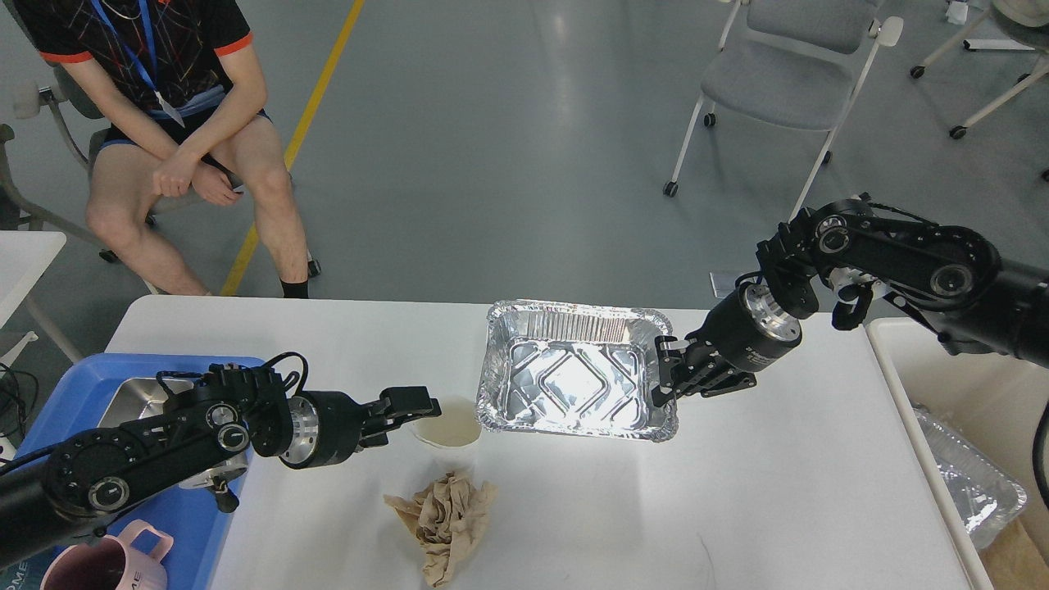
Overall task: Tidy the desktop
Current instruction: 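Reach the left gripper to the white paper cup and grasp it, then lift the paper cup and drop it into the foil tray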
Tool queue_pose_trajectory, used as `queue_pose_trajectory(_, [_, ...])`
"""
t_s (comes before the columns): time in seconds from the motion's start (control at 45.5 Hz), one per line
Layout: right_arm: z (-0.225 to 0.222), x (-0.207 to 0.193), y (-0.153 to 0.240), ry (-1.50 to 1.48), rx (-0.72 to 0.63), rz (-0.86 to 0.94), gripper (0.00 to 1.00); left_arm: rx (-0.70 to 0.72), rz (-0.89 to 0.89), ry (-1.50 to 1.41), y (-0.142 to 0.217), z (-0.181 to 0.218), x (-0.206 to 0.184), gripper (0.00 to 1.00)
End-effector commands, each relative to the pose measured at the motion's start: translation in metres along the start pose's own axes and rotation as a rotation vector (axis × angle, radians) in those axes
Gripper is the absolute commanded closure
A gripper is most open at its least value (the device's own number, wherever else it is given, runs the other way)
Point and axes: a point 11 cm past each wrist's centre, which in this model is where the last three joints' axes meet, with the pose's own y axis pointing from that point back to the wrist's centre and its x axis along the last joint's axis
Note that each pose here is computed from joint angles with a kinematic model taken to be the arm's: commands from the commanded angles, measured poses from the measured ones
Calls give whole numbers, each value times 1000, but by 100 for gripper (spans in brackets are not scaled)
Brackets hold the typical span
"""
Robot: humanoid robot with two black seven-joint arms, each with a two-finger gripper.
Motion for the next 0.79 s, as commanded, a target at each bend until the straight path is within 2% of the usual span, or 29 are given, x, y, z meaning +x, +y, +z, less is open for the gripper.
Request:
queue_pose_trajectory(0.0, [0, 0, 0, 2, -1, 0, 100, 28, 36, -2, -12, -6, -1, 13])
queue_pose_trajectory(0.176, [1, 0, 1, -3, -1, 4, 100, 17, 40, -10, -28, 6, -9, 36])
queue_pose_trajectory(0.352, [2, 0, -1, -6, -1, 4, 100, 58, 46, -3, -30, 1, -10, 80])
queue_pose_trajectory(0.462, [3, 0, -2, -9, -1, 5, 100, 89, 45, -2, -30, -4, -10, 99])
queue_pose_trajectory(0.77, [4, -1, -4, -9, -5, 5, 100, 158, 62, -5, -15, -20, 1, 100])
